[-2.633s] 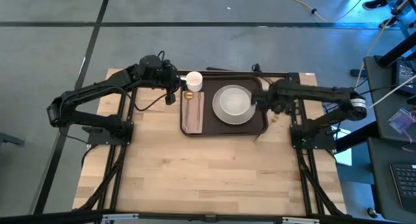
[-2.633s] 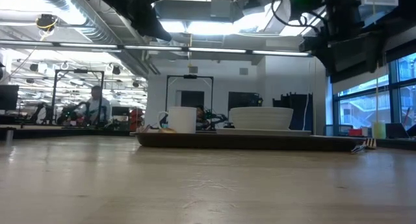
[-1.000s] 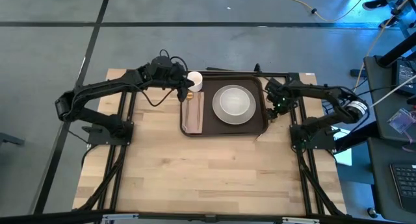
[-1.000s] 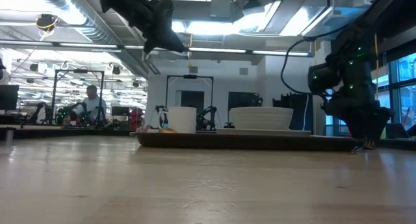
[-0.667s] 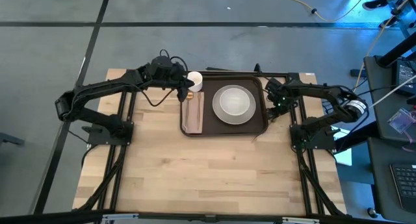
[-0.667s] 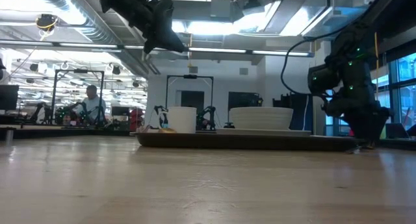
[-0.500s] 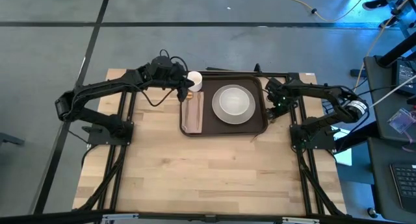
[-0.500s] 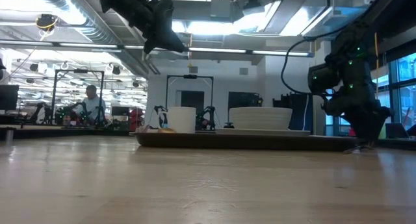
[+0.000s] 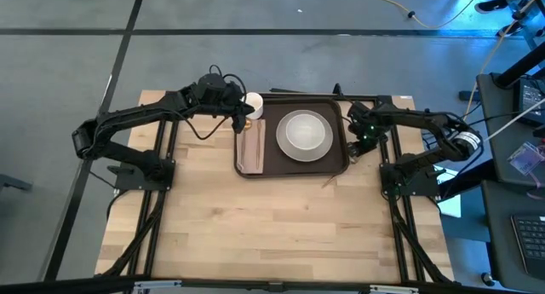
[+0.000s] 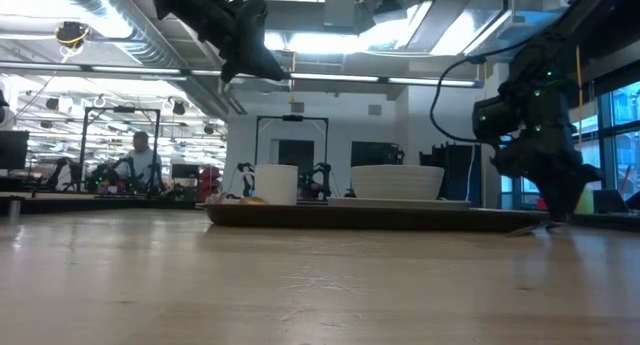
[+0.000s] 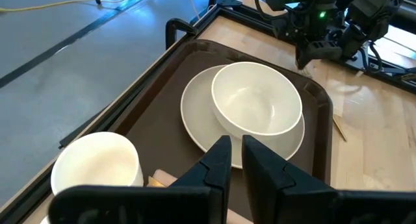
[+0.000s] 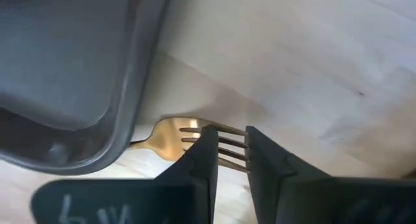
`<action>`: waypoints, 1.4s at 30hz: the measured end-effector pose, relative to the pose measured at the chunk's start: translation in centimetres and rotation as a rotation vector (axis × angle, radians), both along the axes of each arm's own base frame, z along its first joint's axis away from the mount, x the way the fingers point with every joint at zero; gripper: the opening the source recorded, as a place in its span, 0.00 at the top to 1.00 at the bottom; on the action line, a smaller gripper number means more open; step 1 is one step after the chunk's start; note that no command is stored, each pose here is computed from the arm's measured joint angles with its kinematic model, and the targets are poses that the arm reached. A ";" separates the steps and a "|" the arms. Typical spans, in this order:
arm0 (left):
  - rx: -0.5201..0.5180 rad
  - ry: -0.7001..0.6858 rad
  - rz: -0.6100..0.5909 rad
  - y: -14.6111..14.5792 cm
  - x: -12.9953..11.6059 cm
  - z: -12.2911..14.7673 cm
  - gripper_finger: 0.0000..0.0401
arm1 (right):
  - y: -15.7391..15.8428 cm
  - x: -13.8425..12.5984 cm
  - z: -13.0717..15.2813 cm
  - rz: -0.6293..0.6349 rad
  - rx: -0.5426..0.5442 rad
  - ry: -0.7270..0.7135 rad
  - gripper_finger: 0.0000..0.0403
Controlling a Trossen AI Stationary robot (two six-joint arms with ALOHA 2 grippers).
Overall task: Set up tray
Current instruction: Put the gold fork on the light brown napkin to the right of the gold spoon
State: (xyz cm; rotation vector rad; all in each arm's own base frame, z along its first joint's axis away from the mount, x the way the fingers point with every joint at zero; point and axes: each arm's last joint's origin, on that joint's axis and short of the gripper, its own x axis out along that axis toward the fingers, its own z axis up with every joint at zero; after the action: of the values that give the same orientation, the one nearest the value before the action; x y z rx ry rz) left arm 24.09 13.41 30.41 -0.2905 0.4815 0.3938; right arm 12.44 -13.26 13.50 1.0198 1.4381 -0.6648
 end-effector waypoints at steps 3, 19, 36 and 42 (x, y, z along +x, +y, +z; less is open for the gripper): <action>0.000 0.000 0.000 0.0 0.0 0.0 0.92 | 0.0 0.1 0.5 0.019 0.027 -0.019 0.88; -0.002 0.000 0.001 0.0 0.0 0.0 0.92 | 1.7 -0.9 5.2 0.103 0.159 0.029 0.99; -0.209 -0.155 -0.089 -0.3 0.2 0.8 0.82 | 3.7 4.5 25.6 0.248 -0.432 -0.594 1.00; -0.241 -0.330 -0.224 -0.5 0.9 2.5 0.64 | 3.5 8.9 29.8 0.457 -0.625 -0.719 1.00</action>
State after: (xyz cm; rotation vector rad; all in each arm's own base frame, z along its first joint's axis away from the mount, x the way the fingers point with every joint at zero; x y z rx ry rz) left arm 24.96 12.89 32.86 -0.5199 0.2318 0.0642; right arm 21.32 -9.80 43.26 0.3420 0.7040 -0.3132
